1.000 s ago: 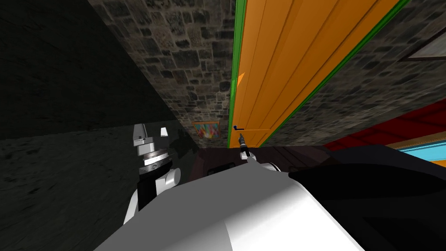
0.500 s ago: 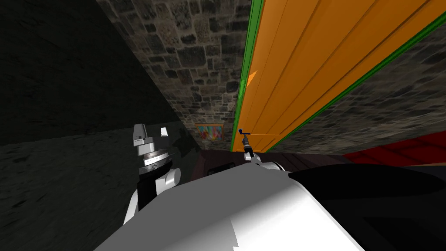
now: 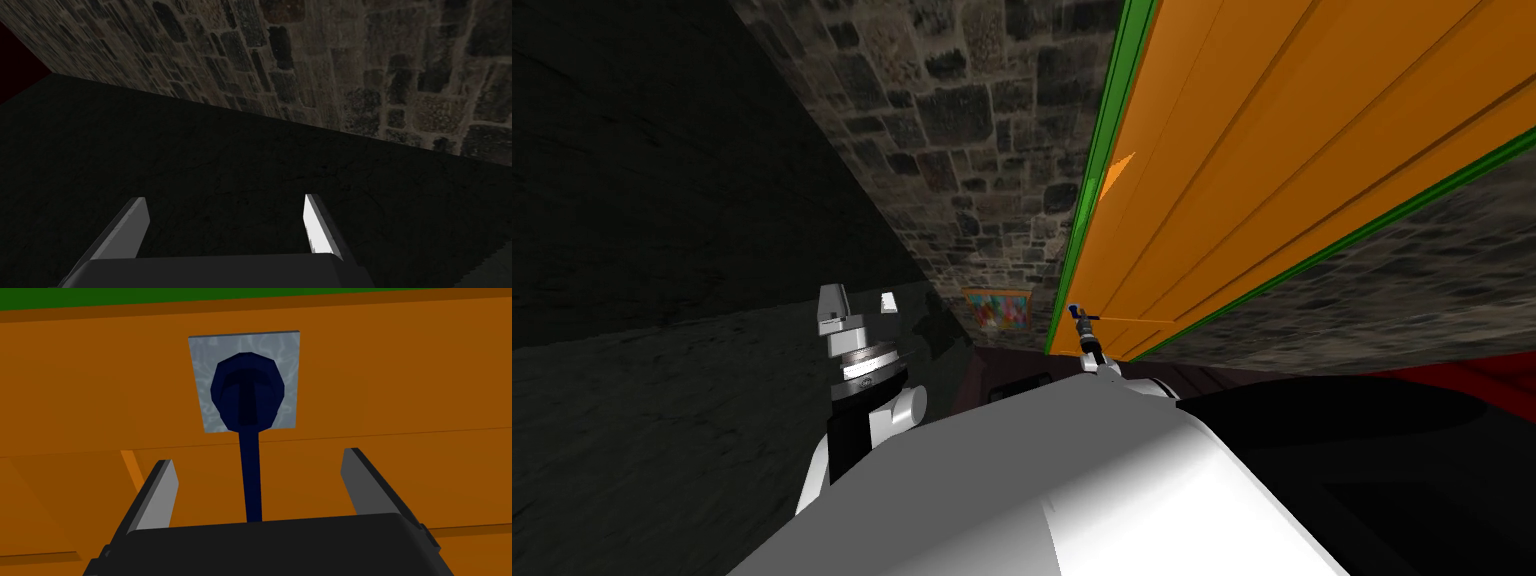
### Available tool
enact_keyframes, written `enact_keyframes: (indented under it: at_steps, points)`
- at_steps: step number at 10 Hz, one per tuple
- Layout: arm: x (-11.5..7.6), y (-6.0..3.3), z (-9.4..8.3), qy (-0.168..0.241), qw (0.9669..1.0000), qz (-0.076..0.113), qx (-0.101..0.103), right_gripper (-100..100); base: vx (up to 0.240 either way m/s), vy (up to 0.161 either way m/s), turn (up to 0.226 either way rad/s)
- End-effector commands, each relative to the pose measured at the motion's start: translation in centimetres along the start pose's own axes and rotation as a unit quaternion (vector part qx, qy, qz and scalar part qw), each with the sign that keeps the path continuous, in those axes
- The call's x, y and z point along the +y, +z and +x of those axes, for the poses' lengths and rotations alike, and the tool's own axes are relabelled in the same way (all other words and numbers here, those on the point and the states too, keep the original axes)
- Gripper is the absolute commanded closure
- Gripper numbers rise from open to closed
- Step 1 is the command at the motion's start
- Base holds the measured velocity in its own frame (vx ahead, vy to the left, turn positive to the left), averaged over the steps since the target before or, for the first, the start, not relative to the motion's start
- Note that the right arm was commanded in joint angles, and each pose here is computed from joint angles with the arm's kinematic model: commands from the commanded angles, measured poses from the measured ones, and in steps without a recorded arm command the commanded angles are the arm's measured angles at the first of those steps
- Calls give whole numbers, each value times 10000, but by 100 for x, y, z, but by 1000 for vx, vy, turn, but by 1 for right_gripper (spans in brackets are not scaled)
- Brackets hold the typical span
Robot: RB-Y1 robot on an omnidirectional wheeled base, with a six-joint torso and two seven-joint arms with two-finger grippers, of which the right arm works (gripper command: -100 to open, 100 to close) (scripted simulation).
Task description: Pull the door open
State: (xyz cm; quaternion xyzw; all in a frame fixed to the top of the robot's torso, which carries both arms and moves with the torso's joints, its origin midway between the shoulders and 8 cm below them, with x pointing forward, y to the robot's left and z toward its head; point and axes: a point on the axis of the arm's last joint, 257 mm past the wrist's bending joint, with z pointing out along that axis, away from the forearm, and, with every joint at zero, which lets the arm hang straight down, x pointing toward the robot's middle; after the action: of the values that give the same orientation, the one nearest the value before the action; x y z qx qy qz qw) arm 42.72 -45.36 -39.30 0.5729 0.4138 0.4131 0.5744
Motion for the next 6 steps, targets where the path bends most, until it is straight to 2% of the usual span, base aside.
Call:
enact_keyframes:
  at_steps: [1, 2, 6]
  points:
    - [0, 0, 0, 0, 10000, 0, 0, -100, 60, -21, 15]
    - [0, 0, 0, 0, 10000, 0, 0, 100, -8, 3, -12]
    - [0, 0, 0, 0, 10000, 0, 0, 100, -13, 4, 0]
